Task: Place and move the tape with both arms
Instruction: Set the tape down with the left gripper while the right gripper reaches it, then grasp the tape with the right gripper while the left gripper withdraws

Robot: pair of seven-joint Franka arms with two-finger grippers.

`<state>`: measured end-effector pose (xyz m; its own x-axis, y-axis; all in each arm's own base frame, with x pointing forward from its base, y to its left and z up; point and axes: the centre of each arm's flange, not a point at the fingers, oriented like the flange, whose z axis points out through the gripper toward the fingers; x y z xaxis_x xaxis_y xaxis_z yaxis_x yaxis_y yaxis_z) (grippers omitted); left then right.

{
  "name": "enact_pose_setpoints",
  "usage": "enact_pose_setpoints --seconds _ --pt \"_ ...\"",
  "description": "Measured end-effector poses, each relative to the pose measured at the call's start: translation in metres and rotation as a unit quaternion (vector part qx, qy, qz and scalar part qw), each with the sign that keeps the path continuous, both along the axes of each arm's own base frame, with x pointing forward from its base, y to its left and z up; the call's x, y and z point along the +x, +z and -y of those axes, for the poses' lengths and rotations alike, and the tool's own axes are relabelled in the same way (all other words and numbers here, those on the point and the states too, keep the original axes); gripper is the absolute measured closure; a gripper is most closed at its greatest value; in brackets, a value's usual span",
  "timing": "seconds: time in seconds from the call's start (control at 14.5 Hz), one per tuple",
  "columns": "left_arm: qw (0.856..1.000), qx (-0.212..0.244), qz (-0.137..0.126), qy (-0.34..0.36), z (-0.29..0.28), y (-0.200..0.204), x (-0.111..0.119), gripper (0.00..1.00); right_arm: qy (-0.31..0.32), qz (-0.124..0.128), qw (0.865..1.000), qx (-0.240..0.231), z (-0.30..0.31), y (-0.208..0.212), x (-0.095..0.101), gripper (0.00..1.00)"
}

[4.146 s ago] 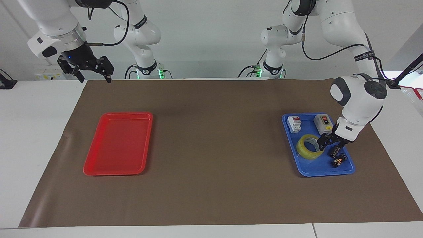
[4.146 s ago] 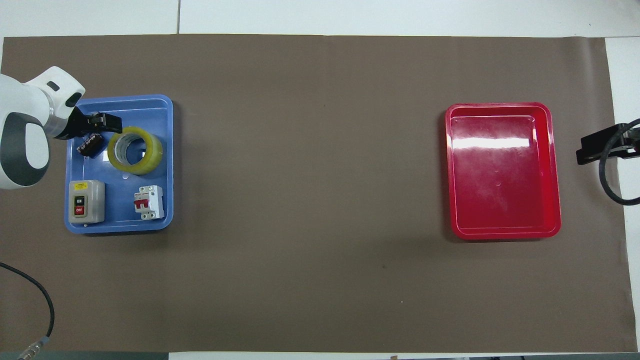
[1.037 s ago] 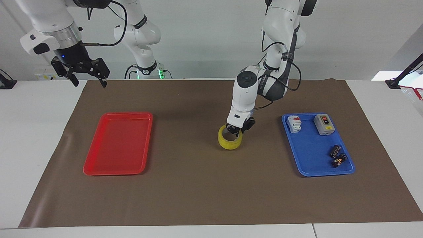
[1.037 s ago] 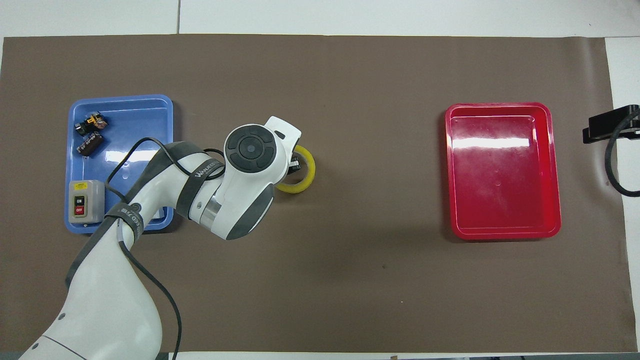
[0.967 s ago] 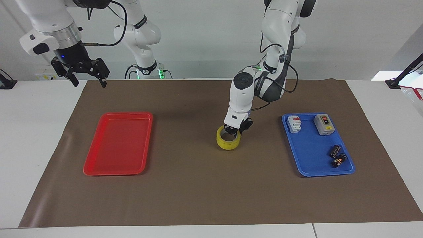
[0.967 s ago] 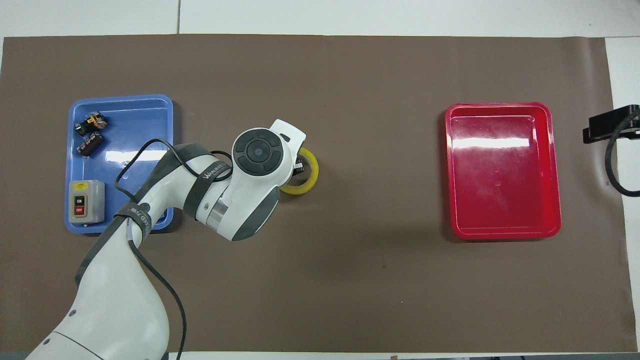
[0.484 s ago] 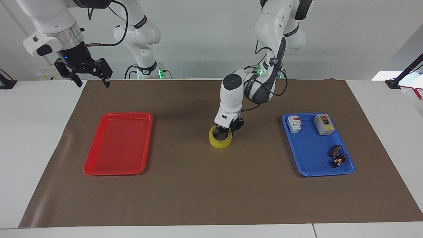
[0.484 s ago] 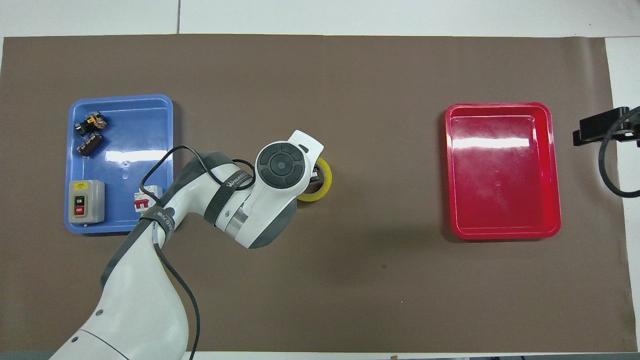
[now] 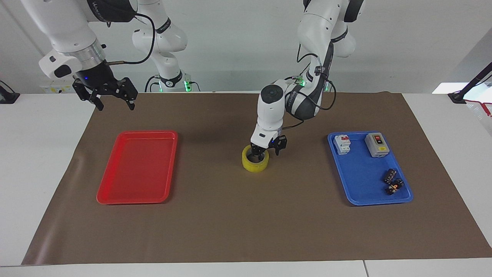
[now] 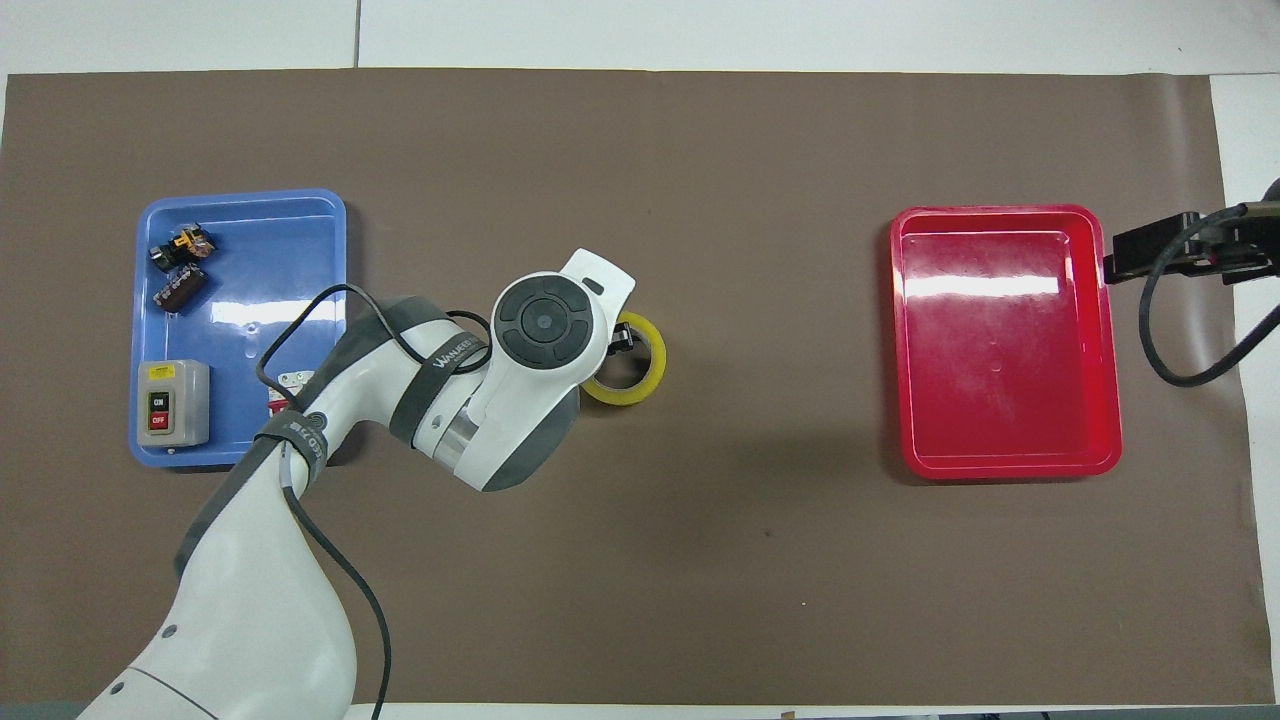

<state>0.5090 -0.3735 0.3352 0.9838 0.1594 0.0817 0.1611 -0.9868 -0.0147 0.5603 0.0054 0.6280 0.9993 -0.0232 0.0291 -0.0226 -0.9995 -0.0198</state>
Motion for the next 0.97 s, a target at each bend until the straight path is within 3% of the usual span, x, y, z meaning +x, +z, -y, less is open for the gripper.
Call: enact_pose_setpoints --seconds 0.07,0.41,0.62,0.97 --pt "1.0 -0.002 0.005 0.002 -0.013 0.013 0.008 0.0 0.01 0.002 1.0 0.0 -0.011 -0.006 0.006 0.0" --pt "1.0 0.009 0.007 -0.014 -0.104 0.081 0.041 0.0 -0.007 0.01 1.0 0.007 -0.129 -0.07 0.04 0.0" --pt "1.0 0.016 0.005 -0.025 -0.154 0.105 0.053 0.0 -0.017 0.01 1.0 0.012 -0.208 -0.111 0.042 0.0" --pt "0.999 0.022 0.003 -0.043 -0.233 0.134 0.065 0.0 -0.02 0.028 0.999 0.027 -0.285 -0.176 0.032 0.0"
